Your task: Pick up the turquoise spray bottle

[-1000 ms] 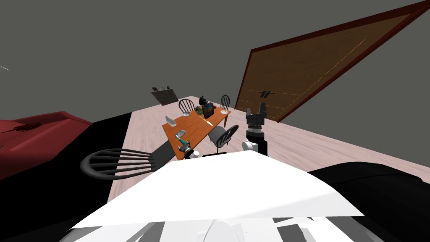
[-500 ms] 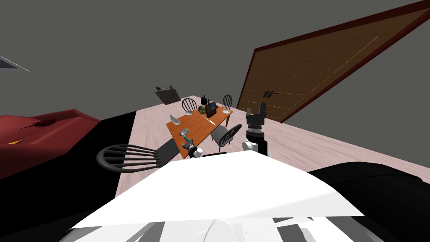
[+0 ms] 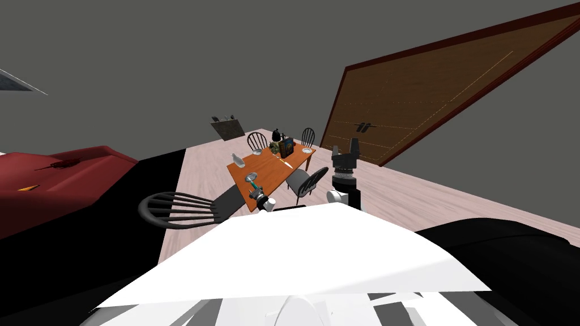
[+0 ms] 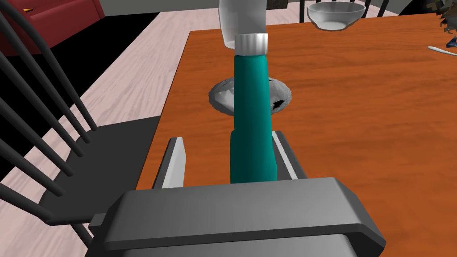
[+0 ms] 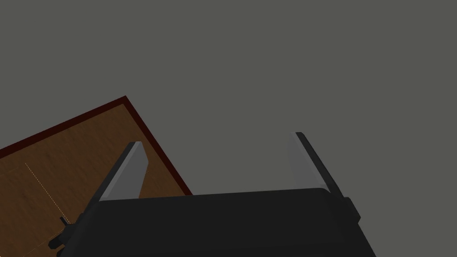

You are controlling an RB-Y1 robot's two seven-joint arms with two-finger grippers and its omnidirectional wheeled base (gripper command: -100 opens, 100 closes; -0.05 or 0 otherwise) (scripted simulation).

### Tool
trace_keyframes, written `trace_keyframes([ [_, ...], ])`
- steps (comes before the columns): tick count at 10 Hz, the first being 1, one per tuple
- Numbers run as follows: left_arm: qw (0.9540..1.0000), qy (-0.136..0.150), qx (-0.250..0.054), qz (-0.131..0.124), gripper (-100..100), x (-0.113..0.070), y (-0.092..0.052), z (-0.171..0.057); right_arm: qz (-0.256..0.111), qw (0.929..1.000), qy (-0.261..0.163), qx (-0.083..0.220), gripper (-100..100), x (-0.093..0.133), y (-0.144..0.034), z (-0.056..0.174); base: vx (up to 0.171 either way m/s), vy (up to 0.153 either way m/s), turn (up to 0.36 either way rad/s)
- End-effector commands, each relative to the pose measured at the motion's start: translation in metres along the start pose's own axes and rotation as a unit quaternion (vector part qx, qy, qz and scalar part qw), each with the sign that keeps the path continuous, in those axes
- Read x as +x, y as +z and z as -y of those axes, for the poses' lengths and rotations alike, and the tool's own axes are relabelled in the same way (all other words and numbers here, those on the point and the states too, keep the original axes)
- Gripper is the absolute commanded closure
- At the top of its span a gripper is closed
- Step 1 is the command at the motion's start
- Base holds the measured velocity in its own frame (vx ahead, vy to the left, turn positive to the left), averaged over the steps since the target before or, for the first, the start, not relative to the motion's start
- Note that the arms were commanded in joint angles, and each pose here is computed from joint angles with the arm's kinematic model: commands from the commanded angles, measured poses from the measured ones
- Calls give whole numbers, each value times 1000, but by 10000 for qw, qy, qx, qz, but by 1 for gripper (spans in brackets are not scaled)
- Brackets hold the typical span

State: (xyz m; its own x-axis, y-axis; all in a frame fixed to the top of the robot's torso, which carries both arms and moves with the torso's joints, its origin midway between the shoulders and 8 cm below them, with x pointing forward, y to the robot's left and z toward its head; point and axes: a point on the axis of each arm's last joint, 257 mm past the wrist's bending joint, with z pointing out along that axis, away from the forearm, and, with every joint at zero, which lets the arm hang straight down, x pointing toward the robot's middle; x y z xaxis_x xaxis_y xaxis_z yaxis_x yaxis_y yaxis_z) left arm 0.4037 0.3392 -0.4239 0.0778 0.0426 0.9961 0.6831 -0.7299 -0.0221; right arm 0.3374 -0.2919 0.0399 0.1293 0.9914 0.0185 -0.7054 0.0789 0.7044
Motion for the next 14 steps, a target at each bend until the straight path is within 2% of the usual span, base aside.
trace_keyframes([
  [1,10000,0,0,0,100,0,0,0,0,10000,0,0,0,0,0,0,0,0,0],
  [4,10000,10,6,-1,100,0,0,1,0,10000,0,0,0,0,0,0,-1,1,4],
  [5,10000,9,7,-2,0,0,0,1,0,10000,0,0,0,0,0,0,0,0,0],
  [6,9999,-107,6,92,100,-8,3,15,0,10000,0,0,0,0,0,0,18,-86,-86],
  [9,9998,-150,68,96,100,-9,8,31,1,10000,1,0,0,0,0,0,34,-88,-31],
  [11,9996,-228,124,146,100,-15,12,57,0,10000,1,0,0,0,0,0,28,-74,-75],
  [12,9996,-195,133,120,100,-13,13,60,1,10000,1,0,0,0,0,0,19,-78,-7],
  [14,9995,-220,192,156,100,-17,16,90,0,10000,1,0,0,0,0,0,31,-86,-67],
])
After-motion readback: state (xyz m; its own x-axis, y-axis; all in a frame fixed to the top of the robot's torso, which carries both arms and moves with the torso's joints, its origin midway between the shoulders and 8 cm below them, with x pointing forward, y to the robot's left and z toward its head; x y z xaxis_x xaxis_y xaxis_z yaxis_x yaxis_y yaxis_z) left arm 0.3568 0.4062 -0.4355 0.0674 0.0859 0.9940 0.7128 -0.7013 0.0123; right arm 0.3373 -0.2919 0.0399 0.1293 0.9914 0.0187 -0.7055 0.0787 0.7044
